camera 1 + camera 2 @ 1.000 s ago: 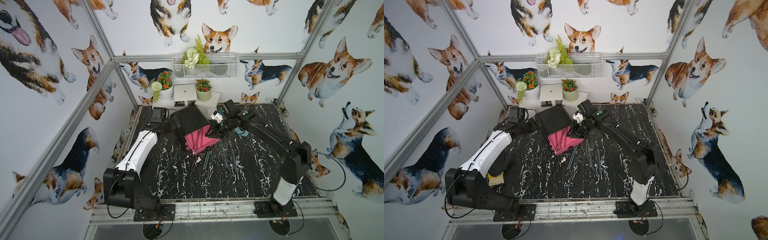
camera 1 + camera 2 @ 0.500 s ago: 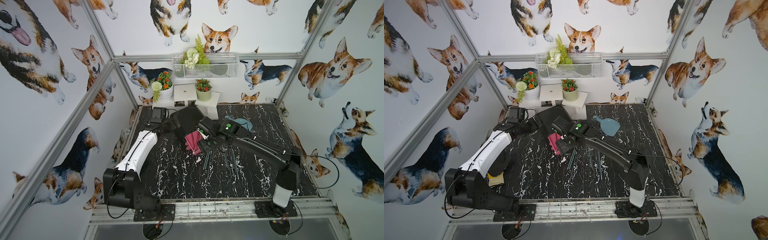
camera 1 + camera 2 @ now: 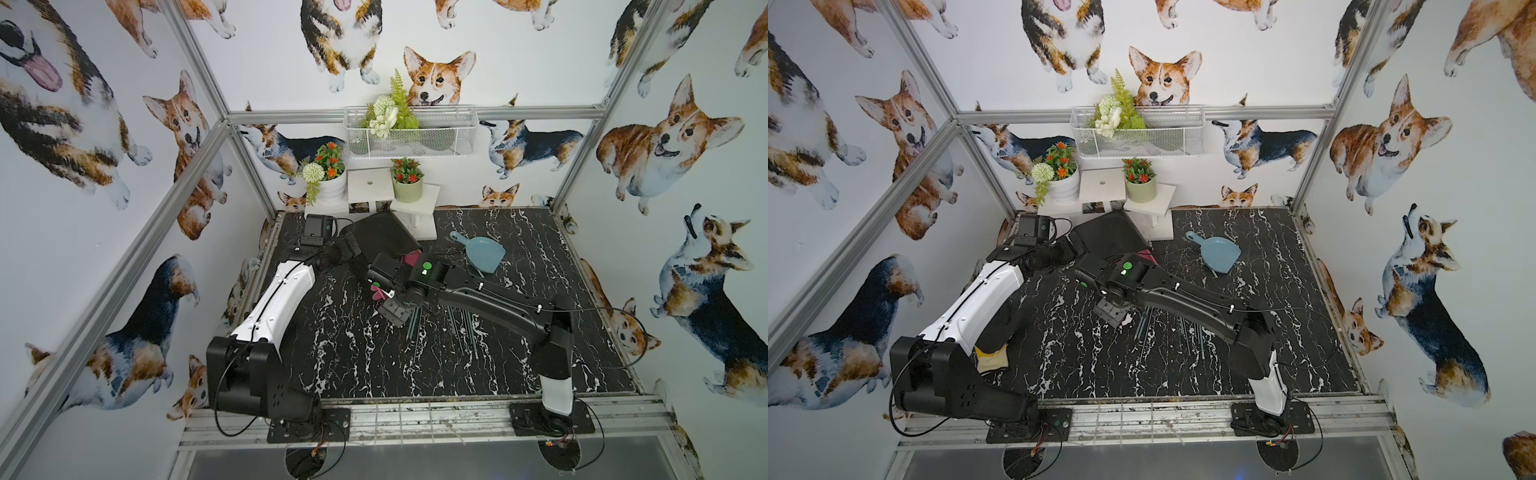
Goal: Please place the pencils in the drawer according to their color
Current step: Adjust the pencil in the drawer, then close the drawer in the storage box.
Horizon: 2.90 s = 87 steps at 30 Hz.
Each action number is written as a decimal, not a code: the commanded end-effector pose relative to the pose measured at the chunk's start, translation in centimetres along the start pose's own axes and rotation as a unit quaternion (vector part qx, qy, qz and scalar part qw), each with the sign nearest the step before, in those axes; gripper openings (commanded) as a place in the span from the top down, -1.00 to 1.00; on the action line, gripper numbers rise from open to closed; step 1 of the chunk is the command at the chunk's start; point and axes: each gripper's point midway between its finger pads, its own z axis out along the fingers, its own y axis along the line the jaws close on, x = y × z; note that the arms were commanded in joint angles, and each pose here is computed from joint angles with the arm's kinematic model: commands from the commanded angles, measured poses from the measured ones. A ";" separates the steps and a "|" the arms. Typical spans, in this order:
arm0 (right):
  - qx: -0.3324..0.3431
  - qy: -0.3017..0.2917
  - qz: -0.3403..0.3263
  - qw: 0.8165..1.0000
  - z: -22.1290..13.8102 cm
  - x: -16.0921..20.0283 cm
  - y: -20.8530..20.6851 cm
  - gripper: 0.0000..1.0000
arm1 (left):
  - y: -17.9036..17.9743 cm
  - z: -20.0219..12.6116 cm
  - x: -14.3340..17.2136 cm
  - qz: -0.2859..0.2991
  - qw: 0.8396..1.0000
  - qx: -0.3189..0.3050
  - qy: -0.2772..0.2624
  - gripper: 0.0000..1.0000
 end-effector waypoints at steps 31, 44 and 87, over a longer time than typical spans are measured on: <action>0.074 0.008 -0.013 0.997 2.3 -1.9 -2.4 -0.99 | -0.1 0.2 -0.2 -0.004 1.000 0.008 -0.001 -1.00; 0.089 0.002 0.022 0.996 2.5 -2.4 -4.5 -1.00 | -0.1 0.2 -0.2 -0.004 1.000 0.008 0.000 -1.00; -0.082 -0.187 0.285 0.937 5.1 6.0 -3.1 0.08 | -0.1 0.0 -0.3 -0.004 1.000 0.008 -0.003 -1.00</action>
